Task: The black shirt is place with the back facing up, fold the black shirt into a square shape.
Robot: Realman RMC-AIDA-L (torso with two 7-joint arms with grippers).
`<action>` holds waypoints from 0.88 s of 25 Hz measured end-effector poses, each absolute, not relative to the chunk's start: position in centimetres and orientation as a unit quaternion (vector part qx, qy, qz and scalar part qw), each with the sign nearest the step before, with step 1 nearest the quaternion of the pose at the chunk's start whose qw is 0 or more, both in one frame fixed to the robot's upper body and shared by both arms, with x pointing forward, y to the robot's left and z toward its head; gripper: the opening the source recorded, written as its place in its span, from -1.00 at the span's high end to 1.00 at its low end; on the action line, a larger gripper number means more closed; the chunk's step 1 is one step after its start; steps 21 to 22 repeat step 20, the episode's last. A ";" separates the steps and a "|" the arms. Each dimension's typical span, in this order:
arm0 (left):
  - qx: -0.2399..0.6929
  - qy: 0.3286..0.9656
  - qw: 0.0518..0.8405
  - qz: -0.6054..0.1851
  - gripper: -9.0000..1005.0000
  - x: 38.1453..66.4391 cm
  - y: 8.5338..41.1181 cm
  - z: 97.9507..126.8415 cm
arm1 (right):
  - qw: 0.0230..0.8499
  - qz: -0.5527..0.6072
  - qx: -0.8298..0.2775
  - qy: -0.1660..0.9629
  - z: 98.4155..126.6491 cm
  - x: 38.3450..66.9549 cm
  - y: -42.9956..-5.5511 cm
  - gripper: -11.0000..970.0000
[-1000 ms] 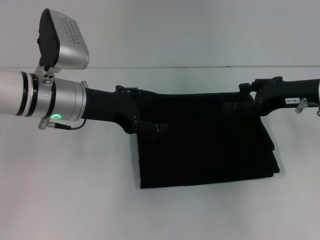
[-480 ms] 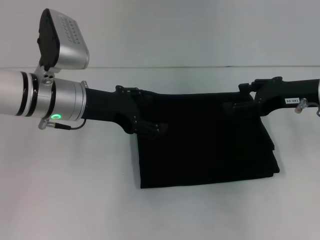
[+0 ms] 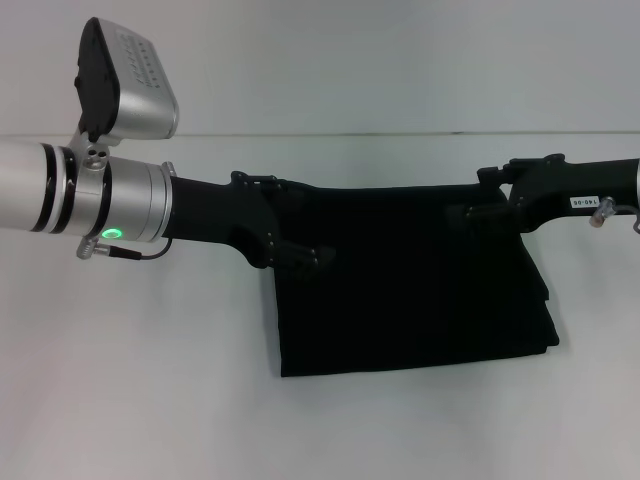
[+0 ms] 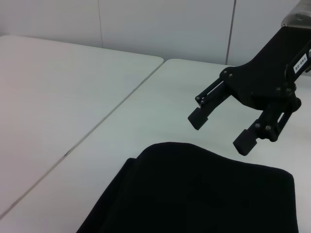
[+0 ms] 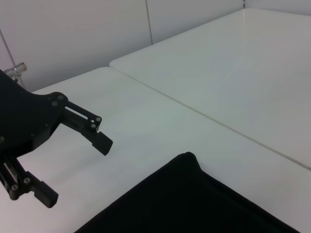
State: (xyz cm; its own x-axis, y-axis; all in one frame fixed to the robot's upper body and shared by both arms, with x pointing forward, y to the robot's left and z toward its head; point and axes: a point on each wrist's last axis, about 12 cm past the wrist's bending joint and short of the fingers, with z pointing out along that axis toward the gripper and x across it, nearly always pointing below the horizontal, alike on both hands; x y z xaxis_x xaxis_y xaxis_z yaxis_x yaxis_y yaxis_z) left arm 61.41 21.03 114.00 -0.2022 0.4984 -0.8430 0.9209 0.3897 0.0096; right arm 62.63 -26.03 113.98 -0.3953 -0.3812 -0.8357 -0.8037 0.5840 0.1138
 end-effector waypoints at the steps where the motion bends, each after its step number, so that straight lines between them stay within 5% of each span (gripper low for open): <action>1: 0.486 0.730 0.403 -0.262 -0.83 61.4 21.0 114.0 | 0.404 0.262 -0.373 0.793 114.0 62.6 -26.0 -0.79; 22: 0.485 0.731 0.402 -0.262 -0.83 61.4 21.1 113.9 | 0.404 0.260 -0.372 0.794 113.8 62.6 -26.1 -0.79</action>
